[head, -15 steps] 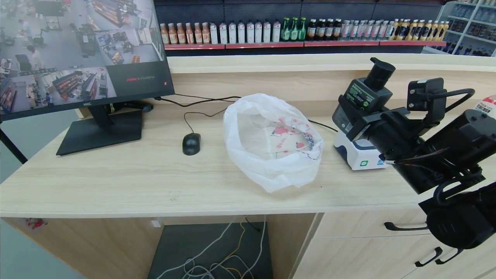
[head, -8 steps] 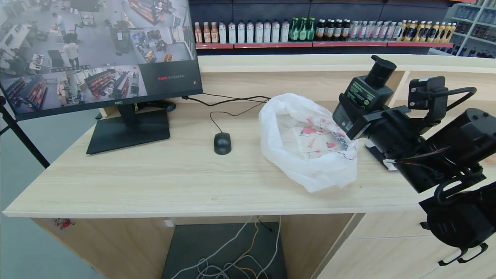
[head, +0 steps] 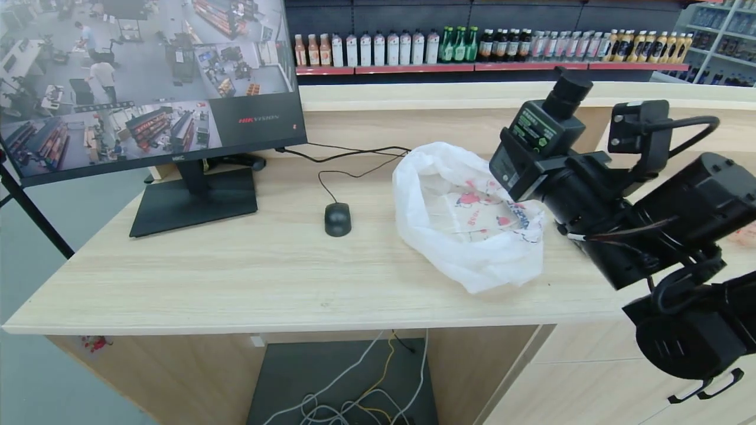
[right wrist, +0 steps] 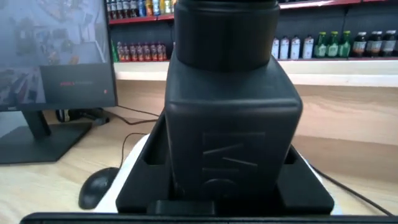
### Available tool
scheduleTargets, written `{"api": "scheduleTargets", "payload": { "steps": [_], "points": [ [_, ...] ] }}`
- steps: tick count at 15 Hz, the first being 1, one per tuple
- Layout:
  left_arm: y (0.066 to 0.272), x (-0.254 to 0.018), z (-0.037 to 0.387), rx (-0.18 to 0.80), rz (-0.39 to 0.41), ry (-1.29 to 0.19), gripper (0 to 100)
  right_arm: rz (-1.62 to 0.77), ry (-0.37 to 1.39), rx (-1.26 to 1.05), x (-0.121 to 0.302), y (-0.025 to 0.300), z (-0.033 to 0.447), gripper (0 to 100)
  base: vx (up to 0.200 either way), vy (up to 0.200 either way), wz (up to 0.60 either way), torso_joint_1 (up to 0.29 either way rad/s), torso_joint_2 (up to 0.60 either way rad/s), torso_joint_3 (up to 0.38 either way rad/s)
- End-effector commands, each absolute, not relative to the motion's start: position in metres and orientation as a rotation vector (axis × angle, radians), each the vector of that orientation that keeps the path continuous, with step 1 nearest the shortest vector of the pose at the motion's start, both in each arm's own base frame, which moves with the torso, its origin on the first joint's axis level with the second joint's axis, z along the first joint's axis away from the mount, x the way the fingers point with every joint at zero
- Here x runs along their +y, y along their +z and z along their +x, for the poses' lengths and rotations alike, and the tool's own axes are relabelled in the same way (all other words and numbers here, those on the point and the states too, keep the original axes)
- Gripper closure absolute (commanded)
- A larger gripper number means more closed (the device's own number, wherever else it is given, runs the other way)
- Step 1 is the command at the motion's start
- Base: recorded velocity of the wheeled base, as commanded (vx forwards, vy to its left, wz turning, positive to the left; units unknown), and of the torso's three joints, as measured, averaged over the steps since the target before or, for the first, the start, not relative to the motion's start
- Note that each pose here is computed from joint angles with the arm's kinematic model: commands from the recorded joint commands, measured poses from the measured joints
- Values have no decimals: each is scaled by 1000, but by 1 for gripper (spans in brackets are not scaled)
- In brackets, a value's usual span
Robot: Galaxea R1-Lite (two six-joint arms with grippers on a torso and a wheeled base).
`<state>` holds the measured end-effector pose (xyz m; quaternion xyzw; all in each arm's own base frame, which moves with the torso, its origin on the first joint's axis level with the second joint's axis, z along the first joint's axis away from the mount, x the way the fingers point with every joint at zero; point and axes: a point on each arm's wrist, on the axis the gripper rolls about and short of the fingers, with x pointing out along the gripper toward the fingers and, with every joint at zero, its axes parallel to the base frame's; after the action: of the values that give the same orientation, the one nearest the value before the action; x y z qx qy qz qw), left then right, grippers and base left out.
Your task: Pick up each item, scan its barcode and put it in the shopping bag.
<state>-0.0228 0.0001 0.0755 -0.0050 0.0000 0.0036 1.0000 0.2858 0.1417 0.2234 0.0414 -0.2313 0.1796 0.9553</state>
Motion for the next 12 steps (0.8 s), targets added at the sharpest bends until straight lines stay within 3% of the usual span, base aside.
{"api": "scheduleTargets", "payload": {
  "steps": [1,5,12],
  "points": [
    [75,0,-23,0,-11,8,0,96,346,-454,158,230,304,100,0,0,0,0,0,0],
    [75,0,-23,0,-11,8,0,53,341,-329,167,231,324,100,0,0,0,0,0,0],
    [75,0,-23,0,-12,8,0,26,347,-262,191,190,367,100,0,0,0,0,0,0]
  ]
}}
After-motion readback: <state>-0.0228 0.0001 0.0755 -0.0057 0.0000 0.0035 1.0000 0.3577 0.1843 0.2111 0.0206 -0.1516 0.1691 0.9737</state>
